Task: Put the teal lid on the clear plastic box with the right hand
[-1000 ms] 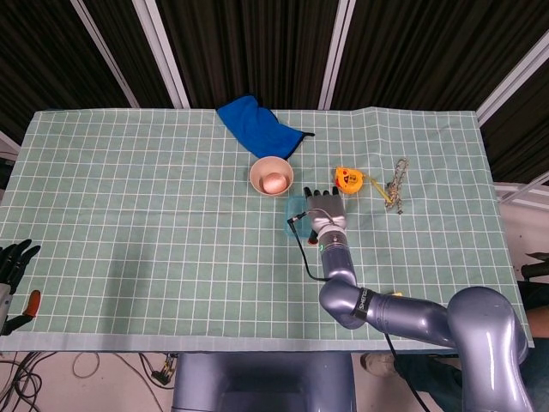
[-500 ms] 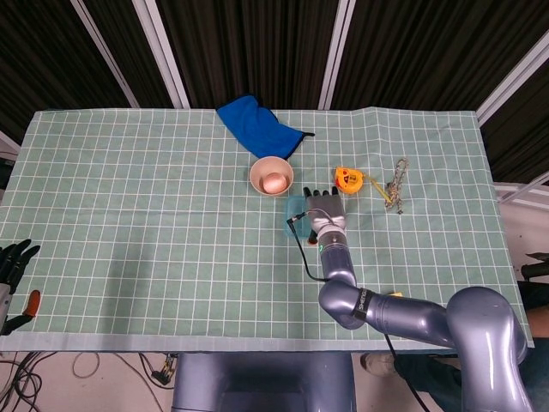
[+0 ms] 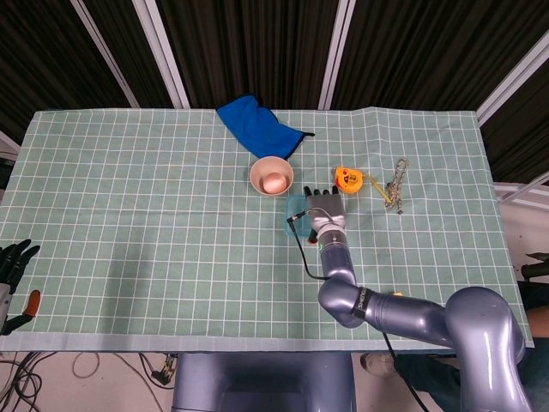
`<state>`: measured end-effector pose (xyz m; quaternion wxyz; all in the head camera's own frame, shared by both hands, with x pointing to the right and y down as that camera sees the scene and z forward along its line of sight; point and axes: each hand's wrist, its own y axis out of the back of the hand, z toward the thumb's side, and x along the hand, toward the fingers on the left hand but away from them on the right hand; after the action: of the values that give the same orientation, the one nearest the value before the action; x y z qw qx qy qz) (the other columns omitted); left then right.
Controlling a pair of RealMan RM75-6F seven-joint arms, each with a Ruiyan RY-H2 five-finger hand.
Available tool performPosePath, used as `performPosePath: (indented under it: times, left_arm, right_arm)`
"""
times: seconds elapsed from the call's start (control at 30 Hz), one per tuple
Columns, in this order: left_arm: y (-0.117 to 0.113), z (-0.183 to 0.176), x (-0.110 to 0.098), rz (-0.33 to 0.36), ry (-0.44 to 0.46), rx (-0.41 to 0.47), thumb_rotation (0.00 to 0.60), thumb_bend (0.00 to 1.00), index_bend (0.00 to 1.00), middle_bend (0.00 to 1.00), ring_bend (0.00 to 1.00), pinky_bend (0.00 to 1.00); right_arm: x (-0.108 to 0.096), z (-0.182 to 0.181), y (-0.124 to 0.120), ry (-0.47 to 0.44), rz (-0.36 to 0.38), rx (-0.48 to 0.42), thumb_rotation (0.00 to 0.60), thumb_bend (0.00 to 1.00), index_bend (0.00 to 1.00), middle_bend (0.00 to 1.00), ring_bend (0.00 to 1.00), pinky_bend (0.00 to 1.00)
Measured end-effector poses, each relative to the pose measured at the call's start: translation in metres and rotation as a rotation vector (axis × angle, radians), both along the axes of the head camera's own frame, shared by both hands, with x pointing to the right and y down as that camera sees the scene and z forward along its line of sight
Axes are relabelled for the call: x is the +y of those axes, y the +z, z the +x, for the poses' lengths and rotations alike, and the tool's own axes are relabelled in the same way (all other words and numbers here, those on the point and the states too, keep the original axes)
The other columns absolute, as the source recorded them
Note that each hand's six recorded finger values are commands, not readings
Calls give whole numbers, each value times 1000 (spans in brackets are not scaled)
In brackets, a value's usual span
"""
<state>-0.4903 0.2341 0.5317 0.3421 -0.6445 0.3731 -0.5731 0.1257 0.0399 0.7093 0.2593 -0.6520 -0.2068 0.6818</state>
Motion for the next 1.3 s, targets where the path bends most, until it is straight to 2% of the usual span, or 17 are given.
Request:
performPosePath:
  times: [1.3]
  left_arm:
    - [0,-1,0,-3,-6,-1,600,526,62,0,0,0]
  right_arm:
    - [-3,4,3,12,10,11,600,223,0,540,164,0]
